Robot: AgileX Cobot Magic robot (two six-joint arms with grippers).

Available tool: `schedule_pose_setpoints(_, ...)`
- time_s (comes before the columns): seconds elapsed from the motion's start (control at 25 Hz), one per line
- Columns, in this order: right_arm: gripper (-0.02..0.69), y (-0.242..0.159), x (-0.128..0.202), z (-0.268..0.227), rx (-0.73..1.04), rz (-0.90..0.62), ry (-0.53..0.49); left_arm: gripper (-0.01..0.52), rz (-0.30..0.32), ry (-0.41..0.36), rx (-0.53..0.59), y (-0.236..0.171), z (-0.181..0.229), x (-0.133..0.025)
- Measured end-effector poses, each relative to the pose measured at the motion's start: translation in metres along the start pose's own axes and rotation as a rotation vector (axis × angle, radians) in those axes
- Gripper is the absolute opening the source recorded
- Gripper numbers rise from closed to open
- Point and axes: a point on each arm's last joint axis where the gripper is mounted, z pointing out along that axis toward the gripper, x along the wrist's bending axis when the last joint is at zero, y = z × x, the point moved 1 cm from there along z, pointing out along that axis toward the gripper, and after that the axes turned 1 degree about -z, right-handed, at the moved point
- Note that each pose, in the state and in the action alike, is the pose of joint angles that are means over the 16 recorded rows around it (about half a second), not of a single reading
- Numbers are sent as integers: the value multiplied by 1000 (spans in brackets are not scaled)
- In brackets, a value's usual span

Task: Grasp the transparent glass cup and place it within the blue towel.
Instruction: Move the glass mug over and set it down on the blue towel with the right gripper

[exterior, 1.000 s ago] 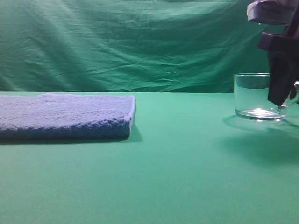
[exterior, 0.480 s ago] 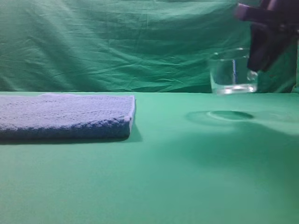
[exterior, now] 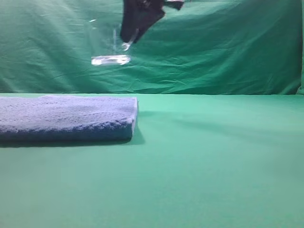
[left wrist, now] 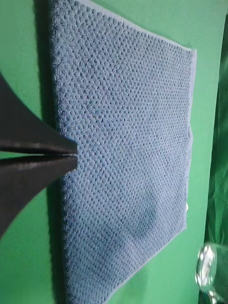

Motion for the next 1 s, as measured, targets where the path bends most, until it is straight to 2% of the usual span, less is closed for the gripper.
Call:
schedule_pose_setpoints(0.32, 119, 13, 29, 73, -32, -103, 32, 0, 0, 0, 0, 0, 0, 0)
schedule_pose_setpoints(0.56, 248, 12, 29, 94, -52, -106, 22, 0, 0, 0, 0, 0, 0, 0)
schedule_pose_setpoints(0.68, 320, 16, 27, 86, -54, -92, 19, 0, 0, 0, 0, 0, 0, 0)
schedule_pose_setpoints(0.76, 344, 21, 26, 74, -52, -82, 21, 0, 0, 0, 0, 0, 0, 0)
schedule_pose_setpoints(0.88, 340, 31, 25, 44, -44, -64, 25, 0, 0, 0, 0, 0, 0, 0)
schedule_pose_setpoints(1.0, 295, 42, 25, 2, -36, -36, 26, 0, 0, 0, 0, 0, 0, 0)
